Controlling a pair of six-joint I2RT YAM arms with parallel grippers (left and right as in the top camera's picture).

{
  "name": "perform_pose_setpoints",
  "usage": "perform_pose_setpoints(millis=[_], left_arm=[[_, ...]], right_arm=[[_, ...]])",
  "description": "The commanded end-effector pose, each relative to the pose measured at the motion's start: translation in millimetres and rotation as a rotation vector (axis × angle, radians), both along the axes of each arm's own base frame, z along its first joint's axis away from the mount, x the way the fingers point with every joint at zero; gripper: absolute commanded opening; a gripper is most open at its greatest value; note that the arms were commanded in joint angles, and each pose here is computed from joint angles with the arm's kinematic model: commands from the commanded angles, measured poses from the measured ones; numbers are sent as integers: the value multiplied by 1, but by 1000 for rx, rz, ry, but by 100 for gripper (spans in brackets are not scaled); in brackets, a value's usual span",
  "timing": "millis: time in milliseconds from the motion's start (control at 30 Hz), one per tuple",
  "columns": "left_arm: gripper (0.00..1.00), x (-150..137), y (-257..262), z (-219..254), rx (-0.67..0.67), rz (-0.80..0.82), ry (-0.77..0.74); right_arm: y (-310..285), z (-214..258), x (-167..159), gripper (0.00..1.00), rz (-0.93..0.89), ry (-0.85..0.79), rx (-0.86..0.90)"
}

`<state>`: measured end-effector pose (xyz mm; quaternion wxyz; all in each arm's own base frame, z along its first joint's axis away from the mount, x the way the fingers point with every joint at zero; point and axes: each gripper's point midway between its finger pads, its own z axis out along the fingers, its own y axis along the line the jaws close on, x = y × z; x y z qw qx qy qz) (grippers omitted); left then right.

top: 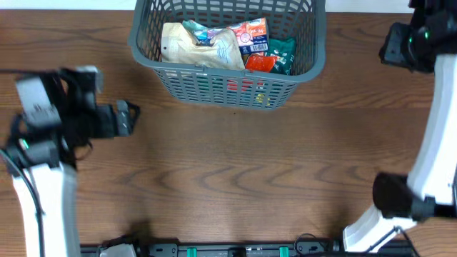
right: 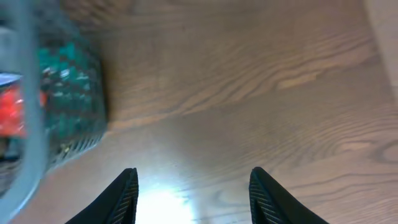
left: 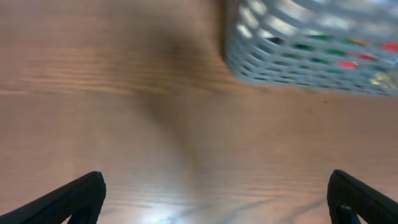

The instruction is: Pack container

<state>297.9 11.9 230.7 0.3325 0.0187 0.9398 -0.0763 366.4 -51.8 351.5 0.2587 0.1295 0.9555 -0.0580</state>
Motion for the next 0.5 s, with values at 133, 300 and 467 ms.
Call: perform_pose_setpoints(millis=[133,300,467], left_arm=[[98,-47,-40,-9,52,-116,-149],[99,-70,-54,-4,60,-173,-250],[99,-83,-44,-7,110,-130,-245]], right_arm=[[24,16,-49,43,39,-54,-69],[41,-23,-86,43,56,-83,-35],[44,-73,-124,47,33,-114,1]])
